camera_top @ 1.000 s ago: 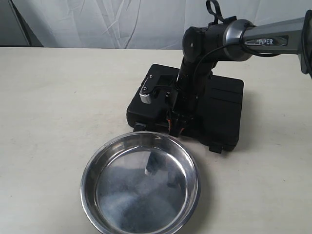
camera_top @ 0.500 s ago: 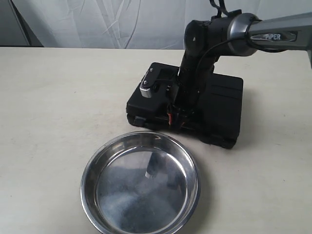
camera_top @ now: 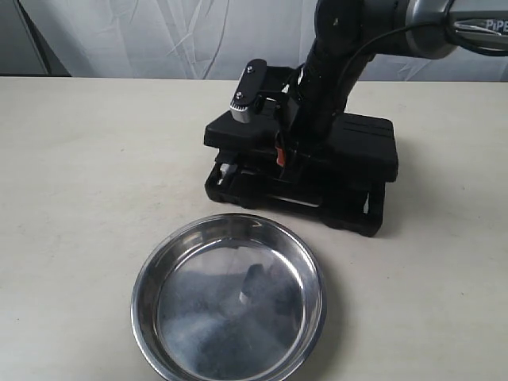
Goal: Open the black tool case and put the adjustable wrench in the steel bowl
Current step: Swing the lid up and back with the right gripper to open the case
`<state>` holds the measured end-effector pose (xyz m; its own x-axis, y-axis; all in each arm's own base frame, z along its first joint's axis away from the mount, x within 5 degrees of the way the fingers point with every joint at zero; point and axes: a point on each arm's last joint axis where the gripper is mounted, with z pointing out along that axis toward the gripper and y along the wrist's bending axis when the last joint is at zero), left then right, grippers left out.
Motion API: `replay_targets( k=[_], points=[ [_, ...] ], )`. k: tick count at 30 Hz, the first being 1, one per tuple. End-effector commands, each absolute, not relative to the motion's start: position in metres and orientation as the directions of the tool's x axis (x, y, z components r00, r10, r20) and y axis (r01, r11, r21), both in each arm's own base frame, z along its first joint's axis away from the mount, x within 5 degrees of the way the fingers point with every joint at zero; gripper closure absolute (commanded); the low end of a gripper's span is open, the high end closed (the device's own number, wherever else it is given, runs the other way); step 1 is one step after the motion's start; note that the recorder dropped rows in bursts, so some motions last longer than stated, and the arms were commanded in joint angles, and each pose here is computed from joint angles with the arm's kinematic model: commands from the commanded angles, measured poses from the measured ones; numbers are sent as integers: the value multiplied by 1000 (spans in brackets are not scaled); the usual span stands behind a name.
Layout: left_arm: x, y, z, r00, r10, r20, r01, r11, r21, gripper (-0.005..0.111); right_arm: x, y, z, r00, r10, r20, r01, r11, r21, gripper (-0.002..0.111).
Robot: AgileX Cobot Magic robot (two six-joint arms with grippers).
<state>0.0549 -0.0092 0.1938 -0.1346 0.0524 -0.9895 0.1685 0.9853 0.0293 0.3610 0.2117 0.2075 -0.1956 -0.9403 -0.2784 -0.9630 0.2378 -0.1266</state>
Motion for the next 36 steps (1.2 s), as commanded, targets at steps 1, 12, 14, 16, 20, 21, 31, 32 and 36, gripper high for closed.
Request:
replay_targets(
  k=[1,12,14,16,20,21,31,32,36],
  points=[
    [55,-10,193,-131,52,-990,175,984,29,106,372,209,232,-141,-930,-341,-920,250,-302,109],
    [55,-10,193,-131,52,-990,175,984,29,106,379,205,245,-93,-939,-331,-868,239,-434,109],
    [55,-10,193,-131,52,-990,175,984,29,106,380,204,249,-99,-936,-338,-856,253,-451,109],
    [55,-10,193,-131,52,-990,175,984,29,106,379,202,255,-97,-935,-341,-845,259,-469,109],
    [55,-10,193,-131,52,-990,175,984,29,106,373,198,269,-101,-937,-334,-837,261,-481,109],
    [55,-10,193,-131,52,-990,175,984,29,106,371,196,274,-100,-937,-334,-836,262,-483,109],
    [55,-10,193,-131,52,-990,175,984,29,106,360,188,302,-76,-937,-340,-806,259,-532,109],
    [55,-10,193,-131,52,-990,175,984,29,106,361,188,302,-73,-941,-331,-804,252,-539,109],
    [55,-10,193,-131,52,-990,175,984,29,106,367,184,304,-20,-969,-247,-756,177,-630,109]
  ],
)
